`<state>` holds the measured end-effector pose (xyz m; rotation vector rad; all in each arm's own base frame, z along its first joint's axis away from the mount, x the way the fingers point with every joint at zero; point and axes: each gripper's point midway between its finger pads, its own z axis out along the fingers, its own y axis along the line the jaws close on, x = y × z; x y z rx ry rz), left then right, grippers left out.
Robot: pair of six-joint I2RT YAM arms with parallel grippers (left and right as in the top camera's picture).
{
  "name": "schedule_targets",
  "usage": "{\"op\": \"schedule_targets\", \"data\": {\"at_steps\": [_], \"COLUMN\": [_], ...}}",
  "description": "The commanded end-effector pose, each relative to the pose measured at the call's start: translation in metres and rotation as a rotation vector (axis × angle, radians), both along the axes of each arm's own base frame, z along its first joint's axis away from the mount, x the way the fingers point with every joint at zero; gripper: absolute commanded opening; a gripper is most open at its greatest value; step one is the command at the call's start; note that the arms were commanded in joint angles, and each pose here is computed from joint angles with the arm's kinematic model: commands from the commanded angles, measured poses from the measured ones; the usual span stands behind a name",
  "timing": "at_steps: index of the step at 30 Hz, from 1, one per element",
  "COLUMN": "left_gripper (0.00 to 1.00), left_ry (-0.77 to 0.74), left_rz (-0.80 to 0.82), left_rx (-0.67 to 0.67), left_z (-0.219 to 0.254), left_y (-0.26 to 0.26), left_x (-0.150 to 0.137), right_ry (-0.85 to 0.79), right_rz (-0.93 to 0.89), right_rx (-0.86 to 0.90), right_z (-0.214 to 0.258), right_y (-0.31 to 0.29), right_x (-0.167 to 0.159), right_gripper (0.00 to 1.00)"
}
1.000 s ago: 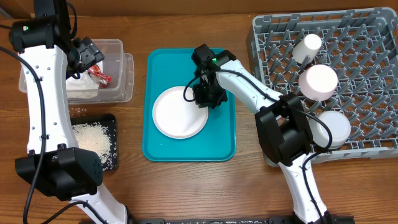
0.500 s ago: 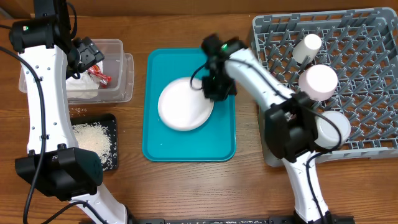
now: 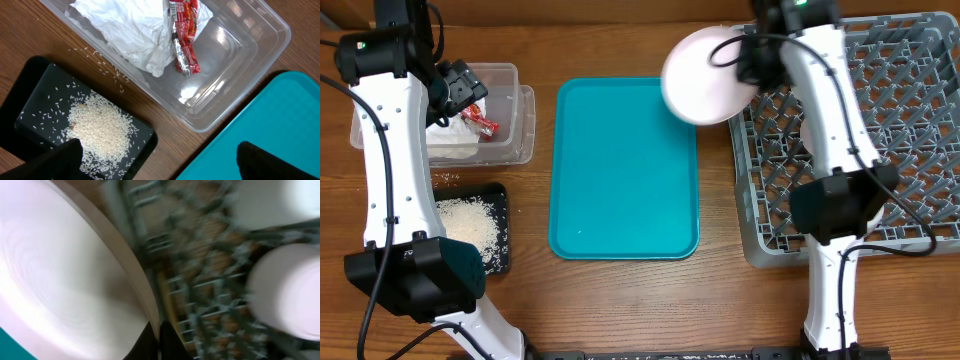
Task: Sort waste into correct bins and load items into the dishwasher
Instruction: 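Grasp the white plate rim with the right gripper, then lift the white plate with the right gripper and carry it over the rack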
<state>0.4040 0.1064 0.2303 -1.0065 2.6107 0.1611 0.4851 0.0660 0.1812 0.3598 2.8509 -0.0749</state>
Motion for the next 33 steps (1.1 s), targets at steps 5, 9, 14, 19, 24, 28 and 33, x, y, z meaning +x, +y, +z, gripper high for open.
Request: {"op": "schedule_targets", "data": {"at_steps": [5, 9, 14, 19, 24, 28, 33], "left_gripper": [1.00, 1.00, 1.00, 1.00, 1.00, 1.00, 1.00], "left_ry": [-0.018, -0.018, -0.018, -0.018, -0.019, -0.018, -0.018], "left_rz": [0.001, 0.001, 0.001, 0.001, 0.001, 0.001, 0.001], "left_rx": [0.026, 0.026, 0.026, 0.026, 0.026, 0.026, 0.026], "left_z": [0.008, 0.008, 0.008, 0.008, 0.008, 0.008, 0.008], "left_y": [0.005, 0.005, 0.005, 0.005, 0.005, 0.005, 0.005], "left_x": [0.002, 0.002, 0.002, 0.002, 0.002, 0.002, 0.002], "right_ry": [-0.160, -0.222, -0.281, -0.313, -0.315, -0.313, -0.308], "right_rz": [-0.210, -0.290, -0.346, -0.366, -0.369, -0.365, -0.364], "right_rx": [-0.159, -0.249, -0.326, -0.373, -0.380, -0.380, -0.380], "right_z": [0.047, 0.058, 0.069, 0.074, 0.072, 0.071, 0.070], "right_y": [-0.086, -0.120, -0.144, -0.151, -0.152, -0.151, -0.151], "right_x": [0.012, 0.020, 0.027, 0.032, 0.034, 0.034, 0.033], "right_gripper": [0.04, 0.04, 0.04, 0.04, 0.04, 0.04, 0.04]}}
